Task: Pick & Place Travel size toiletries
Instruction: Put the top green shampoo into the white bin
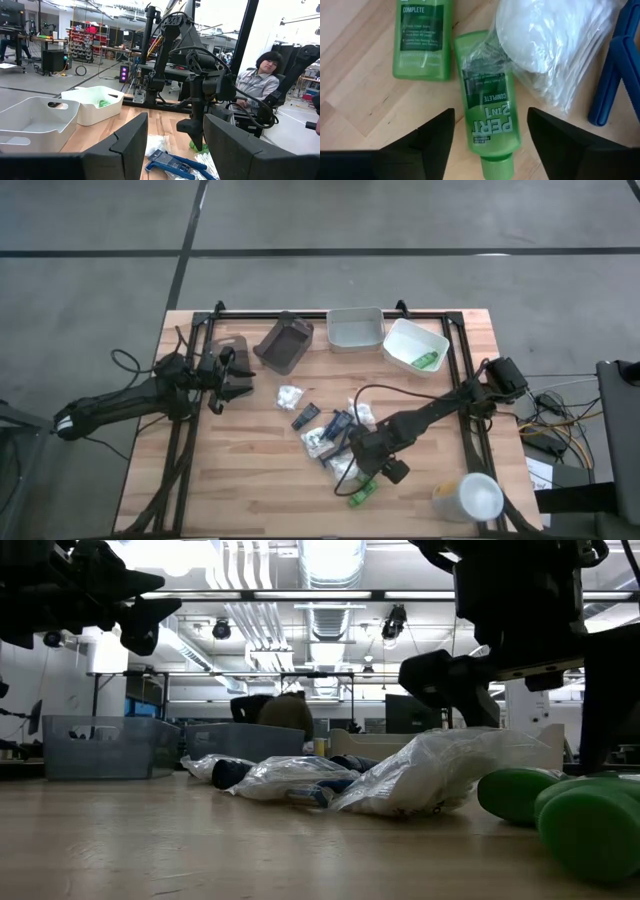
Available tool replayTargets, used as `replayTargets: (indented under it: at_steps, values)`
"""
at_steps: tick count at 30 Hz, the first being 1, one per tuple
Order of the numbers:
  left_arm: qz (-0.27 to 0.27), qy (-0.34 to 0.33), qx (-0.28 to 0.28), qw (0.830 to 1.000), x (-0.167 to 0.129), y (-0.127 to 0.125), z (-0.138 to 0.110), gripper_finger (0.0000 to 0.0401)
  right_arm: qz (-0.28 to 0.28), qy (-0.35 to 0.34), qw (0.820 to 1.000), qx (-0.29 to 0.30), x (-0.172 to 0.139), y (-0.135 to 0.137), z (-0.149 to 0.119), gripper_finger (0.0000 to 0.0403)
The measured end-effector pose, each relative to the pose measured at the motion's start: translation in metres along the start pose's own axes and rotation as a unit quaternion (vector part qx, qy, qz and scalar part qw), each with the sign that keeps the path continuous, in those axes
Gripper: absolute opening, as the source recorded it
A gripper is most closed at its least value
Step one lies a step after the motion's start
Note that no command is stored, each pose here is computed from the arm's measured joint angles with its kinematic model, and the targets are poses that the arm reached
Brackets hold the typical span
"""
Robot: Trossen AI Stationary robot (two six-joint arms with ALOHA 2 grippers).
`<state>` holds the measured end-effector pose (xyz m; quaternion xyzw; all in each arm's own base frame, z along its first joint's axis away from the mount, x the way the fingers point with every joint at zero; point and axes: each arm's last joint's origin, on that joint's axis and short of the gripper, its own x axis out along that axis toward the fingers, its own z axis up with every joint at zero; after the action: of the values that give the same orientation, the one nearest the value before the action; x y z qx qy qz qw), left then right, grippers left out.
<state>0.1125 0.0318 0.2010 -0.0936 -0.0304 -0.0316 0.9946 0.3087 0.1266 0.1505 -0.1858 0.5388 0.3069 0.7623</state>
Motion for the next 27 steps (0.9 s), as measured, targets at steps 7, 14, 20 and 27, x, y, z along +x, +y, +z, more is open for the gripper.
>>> replayTargets:
  at_steps: [7,14,20,27]
  values:
    - [0.000,0.000,0.000,1.000,0.000,0.000,0.000,0.0198,-0.001,0.001,1.000,0.005,0.005,0.001,-0.005,0.0195]
    - [0.000,0.000,0.000,1.000,0.000,0.000,0.000,0.0198,0.000,-0.002,1.000,0.009,0.011,0.001,-0.008,0.0177]
    - [0.000,0.000,0.000,1.000,0.000,0.000,0.000,0.0198,-0.001,-0.002,1.000,0.015,0.011,0.000,-0.009,0.0174]
    - [0.000,0.000,0.000,1.000,0.000,0.000,0.000,0.0198,-0.004,-0.005,1.000,0.020,0.005,0.001,-0.008,0.0159]
